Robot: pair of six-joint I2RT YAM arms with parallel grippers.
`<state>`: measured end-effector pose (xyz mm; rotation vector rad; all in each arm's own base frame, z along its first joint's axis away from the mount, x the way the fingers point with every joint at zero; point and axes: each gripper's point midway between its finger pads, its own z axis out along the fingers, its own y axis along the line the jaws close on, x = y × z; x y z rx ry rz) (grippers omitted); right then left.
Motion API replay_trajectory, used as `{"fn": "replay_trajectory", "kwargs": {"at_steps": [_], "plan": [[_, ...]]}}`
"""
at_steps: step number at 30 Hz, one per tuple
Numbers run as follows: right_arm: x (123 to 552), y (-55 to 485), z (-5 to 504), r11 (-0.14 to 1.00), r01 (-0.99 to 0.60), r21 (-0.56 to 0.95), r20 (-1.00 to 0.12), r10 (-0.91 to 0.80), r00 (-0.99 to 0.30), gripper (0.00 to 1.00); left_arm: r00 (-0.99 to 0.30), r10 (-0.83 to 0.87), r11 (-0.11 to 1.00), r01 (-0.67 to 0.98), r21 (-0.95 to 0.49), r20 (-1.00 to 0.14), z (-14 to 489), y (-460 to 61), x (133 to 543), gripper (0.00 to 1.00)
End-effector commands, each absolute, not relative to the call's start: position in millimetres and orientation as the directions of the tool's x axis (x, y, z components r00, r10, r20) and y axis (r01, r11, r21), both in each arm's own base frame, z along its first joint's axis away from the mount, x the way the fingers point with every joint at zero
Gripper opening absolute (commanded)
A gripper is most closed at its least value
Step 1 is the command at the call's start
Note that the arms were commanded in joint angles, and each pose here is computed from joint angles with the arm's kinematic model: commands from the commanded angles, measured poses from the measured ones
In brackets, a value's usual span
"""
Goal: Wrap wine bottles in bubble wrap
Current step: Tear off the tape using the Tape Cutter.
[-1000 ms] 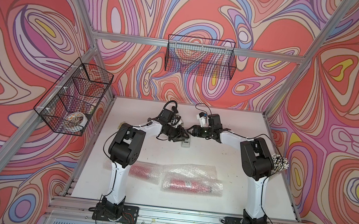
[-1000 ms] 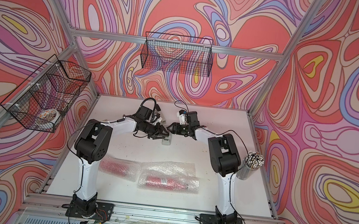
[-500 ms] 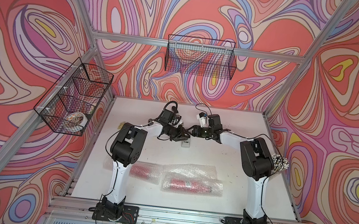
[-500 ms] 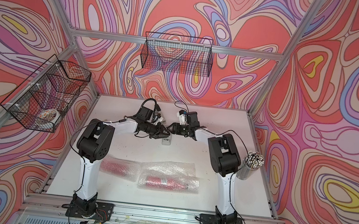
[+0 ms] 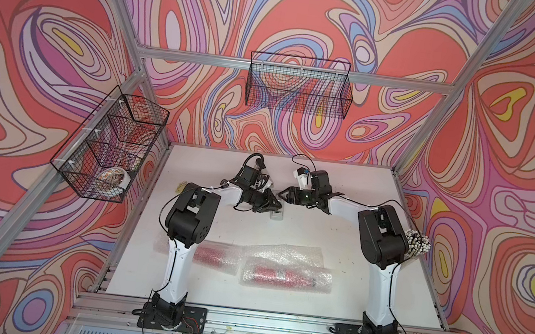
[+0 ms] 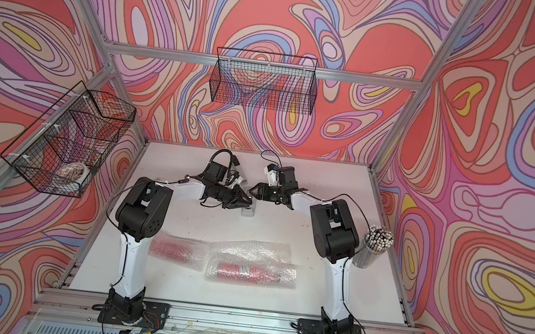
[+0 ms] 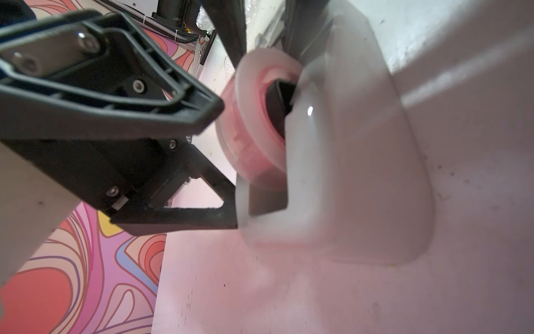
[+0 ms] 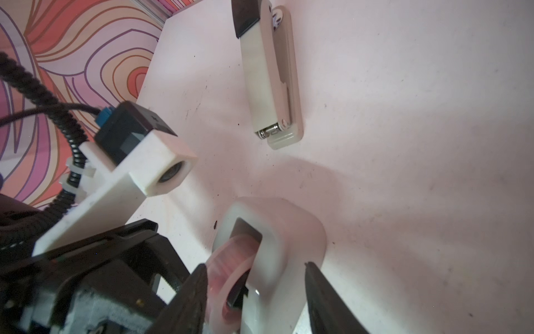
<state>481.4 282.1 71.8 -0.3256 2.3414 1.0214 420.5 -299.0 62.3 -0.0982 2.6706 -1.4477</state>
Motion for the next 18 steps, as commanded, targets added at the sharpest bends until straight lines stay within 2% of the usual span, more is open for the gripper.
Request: {"fn": "replay_trajectory", "kwargs": {"at_steps": [1, 10, 18], "plan": [[468, 265, 26, 0.746, -0.329, 0.579, -0.484, -0.011, -0.875, 0.54, -0.996, -0.08, 0.531, -0.008, -0.847, -0.041, 61, -305, 412, 0.17], [468, 266, 30, 0.74, -0.336, 0.582, -0.489, -0.012, -0.872, 0.55, -0.996, -0.074, 0.514, 0.002, -0.858, -0.046, 70, -307, 413, 0.0], [471, 269, 68, 0.714, -0.388, 0.583, -0.55, -0.006, -0.835, 0.63, -0.997, -0.063, 0.508, 0.008, -0.861, -0.047, 79, -307, 409, 0.0]]}}
